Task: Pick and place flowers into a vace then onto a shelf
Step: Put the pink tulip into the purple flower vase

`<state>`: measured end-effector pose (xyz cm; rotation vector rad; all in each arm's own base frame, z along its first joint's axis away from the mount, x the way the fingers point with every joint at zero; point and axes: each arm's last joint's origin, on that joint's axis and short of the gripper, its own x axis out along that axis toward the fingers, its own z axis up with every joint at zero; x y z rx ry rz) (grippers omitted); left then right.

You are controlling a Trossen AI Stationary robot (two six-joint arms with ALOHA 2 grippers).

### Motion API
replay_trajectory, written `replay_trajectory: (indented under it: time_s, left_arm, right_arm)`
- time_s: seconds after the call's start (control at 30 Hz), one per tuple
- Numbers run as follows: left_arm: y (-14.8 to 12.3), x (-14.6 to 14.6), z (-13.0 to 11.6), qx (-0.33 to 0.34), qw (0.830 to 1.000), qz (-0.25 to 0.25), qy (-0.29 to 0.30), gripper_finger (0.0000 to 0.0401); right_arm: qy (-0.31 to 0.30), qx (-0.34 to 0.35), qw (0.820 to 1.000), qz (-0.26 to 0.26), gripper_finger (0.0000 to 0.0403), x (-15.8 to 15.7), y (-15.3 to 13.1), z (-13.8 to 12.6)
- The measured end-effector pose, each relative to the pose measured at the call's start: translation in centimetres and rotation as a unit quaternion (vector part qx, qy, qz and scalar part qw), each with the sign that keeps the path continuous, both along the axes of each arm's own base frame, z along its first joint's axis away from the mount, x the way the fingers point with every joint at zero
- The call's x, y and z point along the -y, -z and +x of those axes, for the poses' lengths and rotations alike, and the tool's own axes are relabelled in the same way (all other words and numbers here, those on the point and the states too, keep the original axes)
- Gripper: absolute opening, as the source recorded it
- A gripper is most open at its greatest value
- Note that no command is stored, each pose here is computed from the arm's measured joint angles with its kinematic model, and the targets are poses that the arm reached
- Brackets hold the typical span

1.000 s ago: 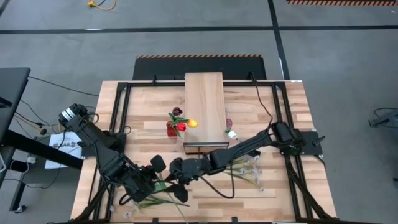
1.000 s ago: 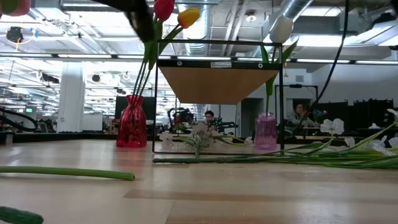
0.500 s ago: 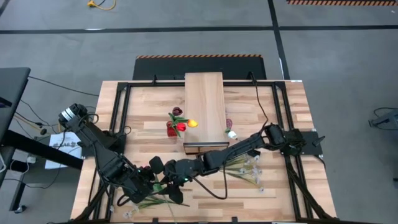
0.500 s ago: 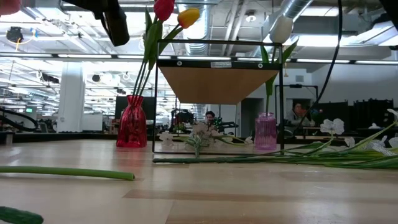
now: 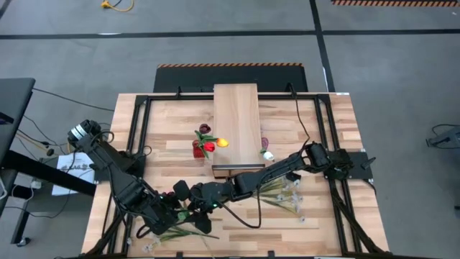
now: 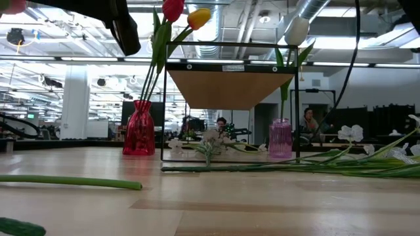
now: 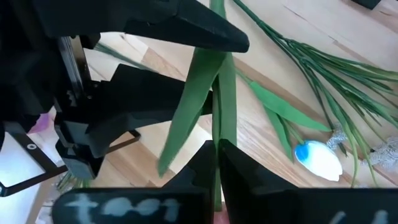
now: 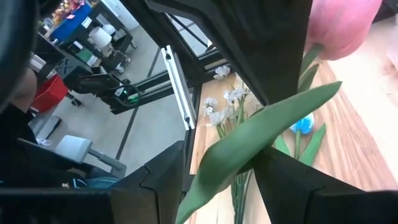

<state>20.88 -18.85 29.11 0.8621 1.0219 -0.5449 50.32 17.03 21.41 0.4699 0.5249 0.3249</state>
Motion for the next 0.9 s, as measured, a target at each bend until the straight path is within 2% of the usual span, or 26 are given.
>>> replay_trajectory:
  time_s: [0.1,0.2,0.3,0.47,0.8,0.9]
  left_arm:
    - [-0.01,0.02,0.02,0.001,1.0,0.0,0.002,0.0]
    - [-0.07,0.06,0.13,0.012,1.0,0.003,-0.001,0.0]
    - [-0.12,0.06,0.23,0.022,1.0,0.007,-0.004,0.0]
    - [-0.19,0.18,0.31,0.027,1.0,0.001,-0.003,0.0]
    - [-0.26,0.42,0.41,0.02,0.999,-0.035,-0.016,0.0001]
    - [-0.53,0.61,0.53,0.022,0.998,-0.054,-0.017,0.0014]
  right_arm:
    - [0.0,0.0,1.0,0.0,0.0177,0.0,0.0,0.0]
    - [0.0,0.001,1.0,-0.001,0.0157,0.02,-0.01,0.01]
    - [0.003,0.0,1.0,-0.002,0.0113,0.12,0.02,0.04]
    - [0.005,-0.01,1.0,-0.003,0.0016,0.2,0.33,0.03]
    - [0.001,-0.017,1.0,-0.005,0.0004,0.16,0.54,-0.03]
    - [0.002,-0.016,1.0,-0.005,0.0004,0.09,0.53,-0.05]
